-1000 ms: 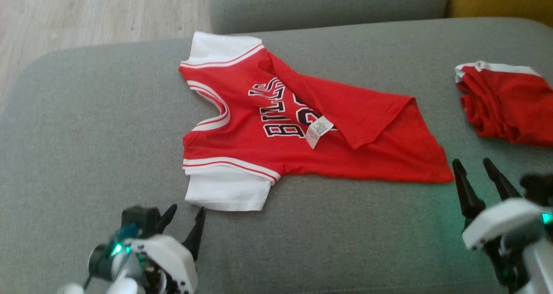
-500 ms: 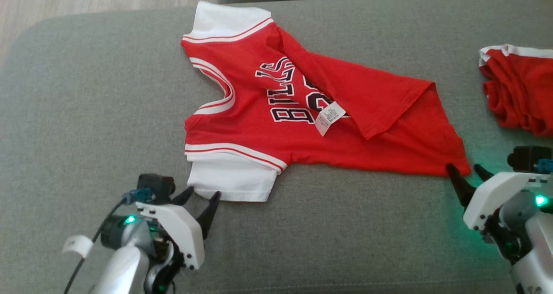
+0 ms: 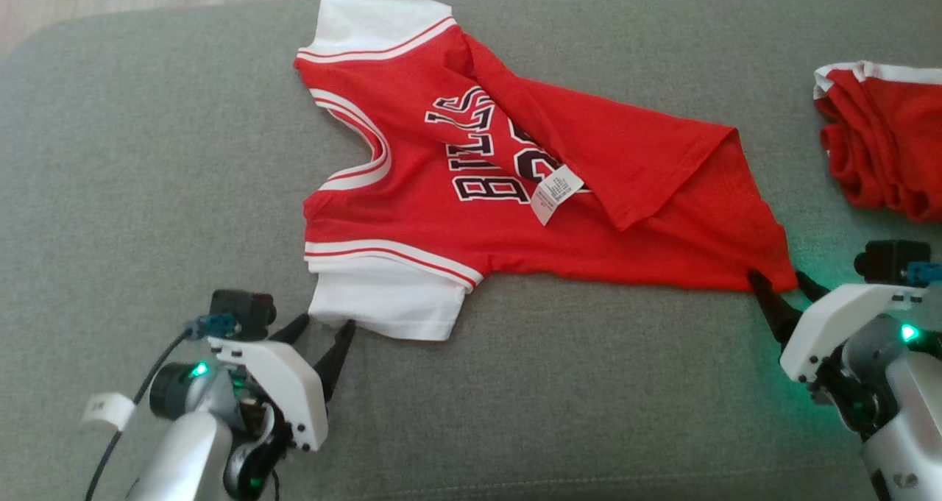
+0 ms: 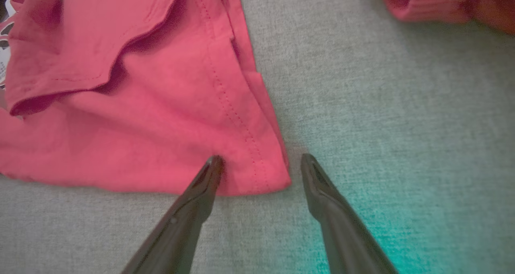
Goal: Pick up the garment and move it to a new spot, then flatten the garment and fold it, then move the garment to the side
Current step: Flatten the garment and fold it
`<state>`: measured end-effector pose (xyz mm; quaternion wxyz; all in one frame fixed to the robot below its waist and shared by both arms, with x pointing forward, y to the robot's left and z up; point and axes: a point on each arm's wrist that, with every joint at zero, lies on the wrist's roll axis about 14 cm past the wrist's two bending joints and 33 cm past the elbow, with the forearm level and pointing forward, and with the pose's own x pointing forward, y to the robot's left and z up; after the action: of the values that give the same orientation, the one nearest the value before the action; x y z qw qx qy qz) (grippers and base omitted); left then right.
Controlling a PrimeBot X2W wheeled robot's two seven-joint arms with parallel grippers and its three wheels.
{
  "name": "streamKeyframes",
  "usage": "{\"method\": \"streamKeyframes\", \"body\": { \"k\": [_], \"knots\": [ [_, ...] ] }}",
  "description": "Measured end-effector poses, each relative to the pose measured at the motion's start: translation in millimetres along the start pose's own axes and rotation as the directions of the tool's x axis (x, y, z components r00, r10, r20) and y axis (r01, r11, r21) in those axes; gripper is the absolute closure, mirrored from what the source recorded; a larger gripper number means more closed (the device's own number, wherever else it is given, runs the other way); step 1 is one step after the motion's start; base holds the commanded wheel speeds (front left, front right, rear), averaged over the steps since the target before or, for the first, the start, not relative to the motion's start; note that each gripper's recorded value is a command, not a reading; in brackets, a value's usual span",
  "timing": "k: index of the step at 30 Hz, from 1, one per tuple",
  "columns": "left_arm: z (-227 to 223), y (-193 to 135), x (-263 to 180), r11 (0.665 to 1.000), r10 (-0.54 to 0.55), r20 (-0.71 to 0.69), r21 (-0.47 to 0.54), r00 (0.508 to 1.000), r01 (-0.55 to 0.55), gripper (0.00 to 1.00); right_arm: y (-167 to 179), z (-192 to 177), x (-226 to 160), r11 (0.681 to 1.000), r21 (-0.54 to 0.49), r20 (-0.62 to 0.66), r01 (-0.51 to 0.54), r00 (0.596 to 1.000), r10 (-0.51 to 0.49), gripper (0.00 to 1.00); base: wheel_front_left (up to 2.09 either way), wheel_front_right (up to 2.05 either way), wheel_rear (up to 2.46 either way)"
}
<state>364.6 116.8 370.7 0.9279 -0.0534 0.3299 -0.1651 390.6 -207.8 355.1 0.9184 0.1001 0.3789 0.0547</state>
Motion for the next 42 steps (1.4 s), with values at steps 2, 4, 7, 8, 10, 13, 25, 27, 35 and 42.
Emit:
{"method": "streamKeyframes", "body": {
  "k": [2, 4, 7, 8, 10, 13, 25, 27, 35, 42],
  "knots": [
    [0.9, 0.3, 2.5, 1.0, -0.003, 0.003, -0.012, 1.0, 0.003, 0.0, 0.0, -0.7, 1.7, 1.0, 0.004, -0.006, -0.002, 1.0, 0.002, 0.0, 0.0, 0.0, 0.0],
    [4.9, 1.0, 6.5, 1.0, -0.007, 0.007, -0.003, 1.0, 0.007, 0.0, -0.1, 0.0, 3.6, 1.0, 0.001, -0.011, -0.005, 1.0, 0.005, 0.0, 0.0, 0.0, 0.0],
    [11.1, -0.4, 11.0, 1.0, -0.021, 0.013, 0.002, 1.0, 0.021, 0.0, -0.6, 0.9, 4.9, 1.0, 0.008, -0.015, -0.009, 1.0, 0.009, 0.15, 0.0, 0.0, 0.0],
    [11.2, -2.2, 11.5, 1.0, -0.028, 0.012, 0.004, 1.0, 0.028, 0.13, -0.2, 1.4, 5.1, 1.0, 0.009, -0.015, -0.012, 1.0, 0.012, 0.36, 0.0, 0.0, 0.0],
    [12.6, -5.3, 11.4, 0.999, -0.038, 0.026, 0.005, 0.999, 0.038, 0.77, -0.7, 0.9, 4.7, 1.0, 0.016, -0.018, -0.014, 1.0, 0.014, 0.83, 0.0, 0.0, 0.0],
    [17.5, -7.4, 9.0, 0.999, -0.045, 0.055, 0.004, 0.997, 0.045, 1.0, 1.0, -0.4, 3.3, 1.0, 0.024, -0.017, -0.02, 1.0, 0.02, 1.0, 0.0, 0.0, 0.0],
    [45.7, -16.4, -15.4, 0.997, -0.076, 0.182, 0.013, 0.98, 0.075, 1.0, 19.7, 12.7, -10.1, 0.996, 0.04, 0.11, -0.082, 0.991, 0.077, 1.0, 0.0, 0.0, 0.0],
    [53.5, -18.4, -18.1, 0.996, -0.084, 0.205, 0.023, 0.975, 0.081, 1.0, 20.4, 21.3, -13.1, 0.995, 0.039, 0.15, -0.091, 0.985, 0.085, 1.0, 0.0, 0.0, 0.0],
    [79.4, -21.3, -24.0, 0.996, -0.093, 0.275, 0.029, 0.957, 0.088, 1.0, 26.2, 46.9, -20.5, 0.989, 0.063, 0.269, -0.134, 0.957, 0.113, 1.0, 0.0, 0.0, 0.0],
    [141.4, -16.1, -10.7, 0.993, -0.101, 0.385, 0.089, 0.917, 0.072, 1.0, 50.8, 102.7, -13.1, 0.964, 0.084, 0.37, -0.252, 0.906, 0.205, 1.0, 0.0, 0.0, 0.0]
  ]
}}
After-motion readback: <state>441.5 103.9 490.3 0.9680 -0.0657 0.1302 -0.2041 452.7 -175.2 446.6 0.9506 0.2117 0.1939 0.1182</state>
